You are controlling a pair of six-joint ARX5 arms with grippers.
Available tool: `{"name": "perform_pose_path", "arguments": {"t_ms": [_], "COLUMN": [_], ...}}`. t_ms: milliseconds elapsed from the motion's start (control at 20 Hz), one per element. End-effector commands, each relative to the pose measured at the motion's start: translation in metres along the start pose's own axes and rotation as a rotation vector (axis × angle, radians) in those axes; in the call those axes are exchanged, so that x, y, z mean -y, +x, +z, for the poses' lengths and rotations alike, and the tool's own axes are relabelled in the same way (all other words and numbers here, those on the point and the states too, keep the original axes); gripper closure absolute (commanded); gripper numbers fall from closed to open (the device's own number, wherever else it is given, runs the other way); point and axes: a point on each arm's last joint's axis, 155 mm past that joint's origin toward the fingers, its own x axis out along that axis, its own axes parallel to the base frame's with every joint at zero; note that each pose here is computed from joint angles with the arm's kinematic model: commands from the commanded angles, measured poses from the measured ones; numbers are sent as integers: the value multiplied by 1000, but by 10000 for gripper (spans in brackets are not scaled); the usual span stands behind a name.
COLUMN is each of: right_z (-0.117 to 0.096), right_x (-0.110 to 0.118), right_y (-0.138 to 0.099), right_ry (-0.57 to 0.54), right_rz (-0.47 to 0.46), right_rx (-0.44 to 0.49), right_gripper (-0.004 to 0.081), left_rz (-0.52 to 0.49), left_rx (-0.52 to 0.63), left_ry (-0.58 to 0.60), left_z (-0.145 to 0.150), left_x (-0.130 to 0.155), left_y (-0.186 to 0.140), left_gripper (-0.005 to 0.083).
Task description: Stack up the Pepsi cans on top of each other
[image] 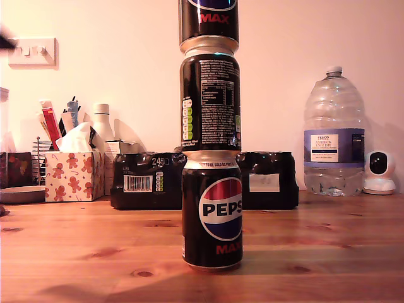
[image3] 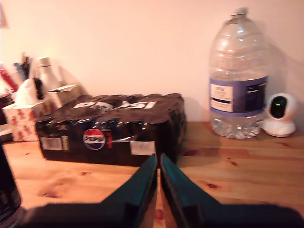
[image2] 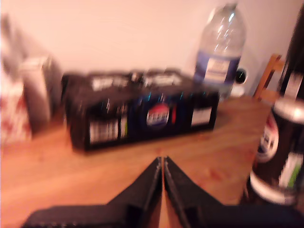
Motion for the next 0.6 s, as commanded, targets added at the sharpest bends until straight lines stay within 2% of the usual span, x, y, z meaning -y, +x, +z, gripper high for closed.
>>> {"name": "perform_pose_path", "arguments": {"t_ms": [0, 250, 550], "right_z": [-8, -32, -91], "right_x": [-1, 1, 5], "right_y": [2, 0, -14], "right_ry": [1, -5, -20], "right_rz": [4, -3, -15], "right_rx": [-13, -109, -350], "right_gripper": [780, 780, 780], "left_rz": [7, 11, 37], "left_rx": [-2, -61, -217], "left_ry": [-4, -36, -75], "left_z": [-4, -24, -64], "left_x": [0, 3, -1], "left_y": [-7, -25, -32], "left_gripper": [793, 792, 792]}}
